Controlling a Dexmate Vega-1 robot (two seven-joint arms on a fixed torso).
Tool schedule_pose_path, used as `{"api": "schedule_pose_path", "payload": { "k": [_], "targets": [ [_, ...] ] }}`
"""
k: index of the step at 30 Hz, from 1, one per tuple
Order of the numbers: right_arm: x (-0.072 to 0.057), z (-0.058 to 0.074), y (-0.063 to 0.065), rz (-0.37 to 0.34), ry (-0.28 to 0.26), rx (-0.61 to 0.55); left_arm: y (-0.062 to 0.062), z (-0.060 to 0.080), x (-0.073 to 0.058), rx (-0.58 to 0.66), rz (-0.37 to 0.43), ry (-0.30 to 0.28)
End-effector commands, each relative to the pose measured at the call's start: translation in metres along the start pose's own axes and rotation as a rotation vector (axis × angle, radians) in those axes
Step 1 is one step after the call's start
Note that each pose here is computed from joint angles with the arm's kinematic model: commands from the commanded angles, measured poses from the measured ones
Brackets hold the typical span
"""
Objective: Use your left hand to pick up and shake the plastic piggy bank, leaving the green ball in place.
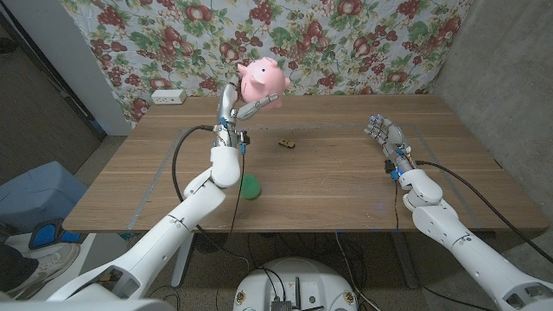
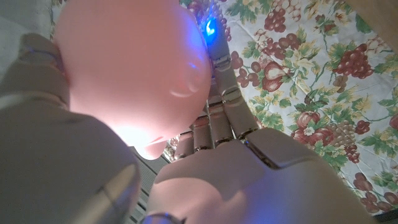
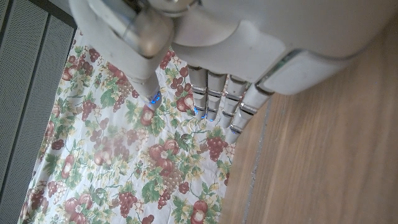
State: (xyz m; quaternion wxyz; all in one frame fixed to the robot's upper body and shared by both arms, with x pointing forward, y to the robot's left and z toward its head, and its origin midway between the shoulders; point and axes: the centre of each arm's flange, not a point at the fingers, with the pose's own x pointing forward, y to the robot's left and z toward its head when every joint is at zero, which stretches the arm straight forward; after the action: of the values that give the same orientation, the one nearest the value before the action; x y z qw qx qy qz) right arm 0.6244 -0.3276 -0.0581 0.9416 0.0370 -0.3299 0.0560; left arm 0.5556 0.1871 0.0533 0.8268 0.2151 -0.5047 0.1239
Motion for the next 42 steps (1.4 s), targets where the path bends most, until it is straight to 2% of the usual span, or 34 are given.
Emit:
{"api": "schedule_pose_path", "payload": {
  "k": [1,5,32,36,42],
  "targets": [
    [0.003,-0.001,0.005,0.006,0.000,0.000,-0.006,-0.004,0.011,0.173,-0.281,0.168],
    [0.003,0.000,0.006,0.006,0.000,-0.001,-0.007,-0.004,0.011,0.190,-0.304,0.175],
    [0.002,0.000,0.008,0.012,0.001,-0.004,0.000,-0.003,0.007,0.178,-0.268,0.154],
    [0.002,0.000,0.008,0.014,0.000,-0.005,0.002,-0.002,0.005,0.155,-0.217,0.121],
    [0.002,-0.001,0.008,0.012,0.002,-0.002,0.005,-0.002,-0.001,0.078,-0.077,0.053]
  ]
}}
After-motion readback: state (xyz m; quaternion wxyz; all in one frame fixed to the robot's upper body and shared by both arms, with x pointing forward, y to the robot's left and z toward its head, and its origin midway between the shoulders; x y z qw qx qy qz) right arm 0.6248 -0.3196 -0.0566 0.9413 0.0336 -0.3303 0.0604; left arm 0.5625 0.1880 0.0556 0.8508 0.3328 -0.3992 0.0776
